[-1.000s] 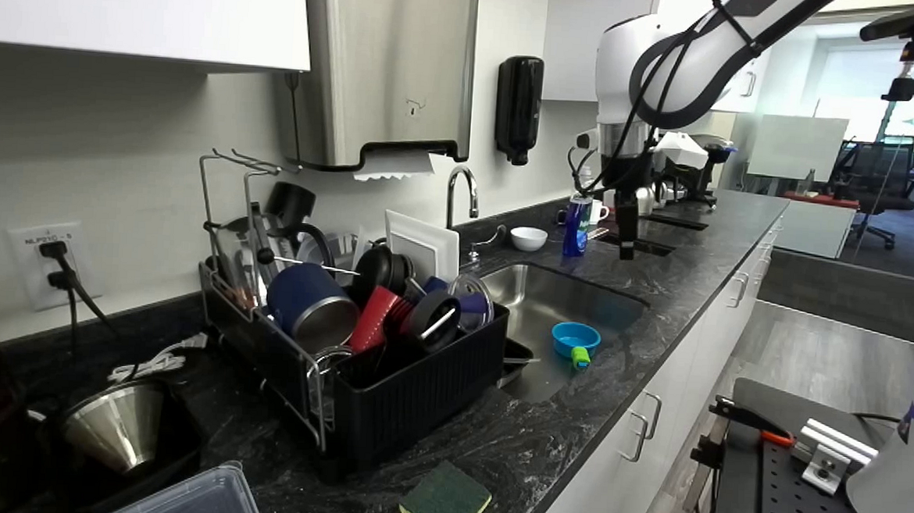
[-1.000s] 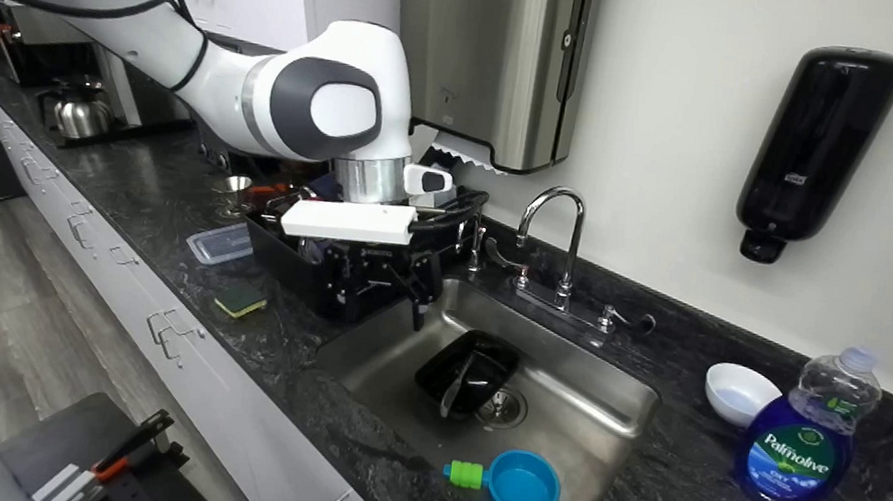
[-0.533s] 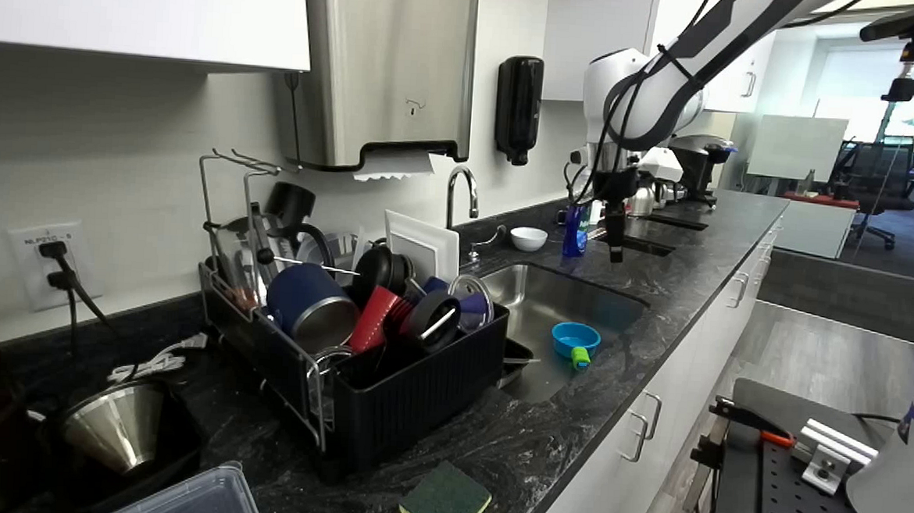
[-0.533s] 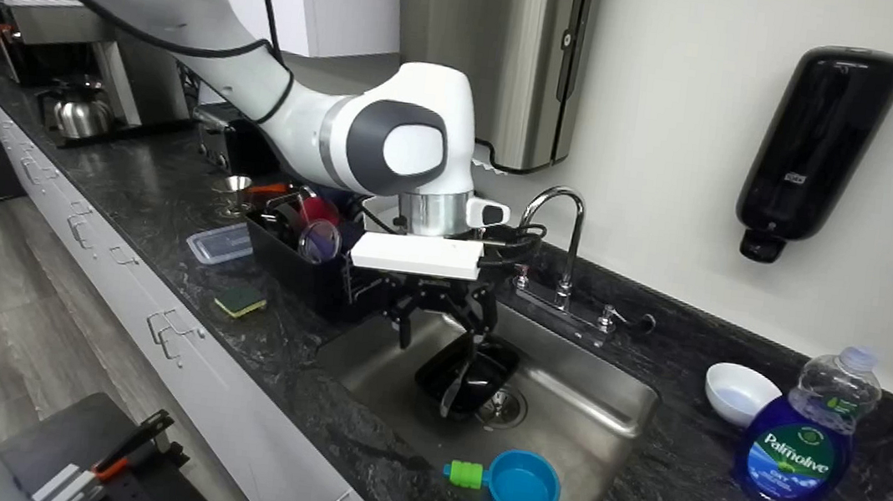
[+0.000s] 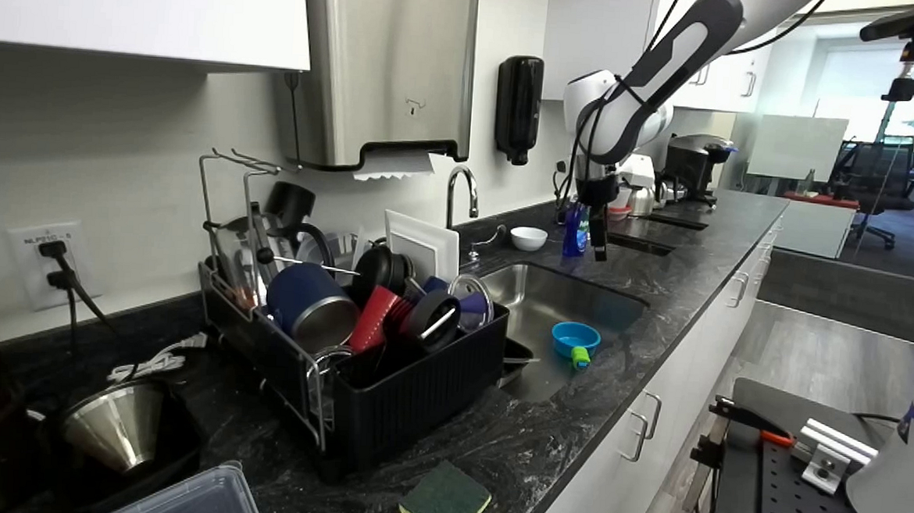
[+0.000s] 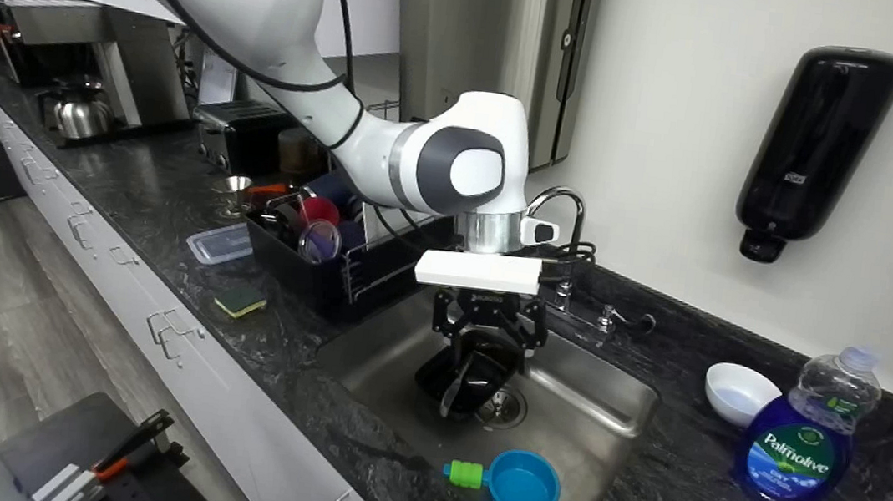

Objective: Take the blue pan out of the sink and place it on the dishrack

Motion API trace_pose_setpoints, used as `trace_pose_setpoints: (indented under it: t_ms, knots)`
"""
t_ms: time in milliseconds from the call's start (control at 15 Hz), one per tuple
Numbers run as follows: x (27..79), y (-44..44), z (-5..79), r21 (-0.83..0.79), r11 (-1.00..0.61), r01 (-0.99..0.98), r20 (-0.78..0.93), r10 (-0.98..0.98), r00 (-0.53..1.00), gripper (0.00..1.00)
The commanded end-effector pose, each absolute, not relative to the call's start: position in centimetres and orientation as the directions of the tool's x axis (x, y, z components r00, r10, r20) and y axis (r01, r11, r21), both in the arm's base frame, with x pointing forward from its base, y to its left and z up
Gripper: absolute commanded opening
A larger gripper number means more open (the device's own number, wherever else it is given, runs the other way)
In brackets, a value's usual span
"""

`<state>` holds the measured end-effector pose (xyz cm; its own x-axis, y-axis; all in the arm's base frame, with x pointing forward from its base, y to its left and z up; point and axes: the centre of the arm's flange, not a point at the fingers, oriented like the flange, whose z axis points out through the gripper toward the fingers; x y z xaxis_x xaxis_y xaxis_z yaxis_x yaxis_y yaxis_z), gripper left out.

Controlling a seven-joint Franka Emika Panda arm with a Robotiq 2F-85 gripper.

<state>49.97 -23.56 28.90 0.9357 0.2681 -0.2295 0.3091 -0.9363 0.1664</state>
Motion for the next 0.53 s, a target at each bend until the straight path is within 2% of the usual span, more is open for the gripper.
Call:
trace_pose_setpoints:
  t_ms: [0, 467]
  knots:
    - [52.4, -25.3, 27.9, 0.167, -0.919, 0.356, -0.254, 0.309, 0.917, 1.00]
    - [54.1, -27.2, 25.3, 0.169, -0.921, 0.352, -0.285, 0.296, 0.912, 1.00]
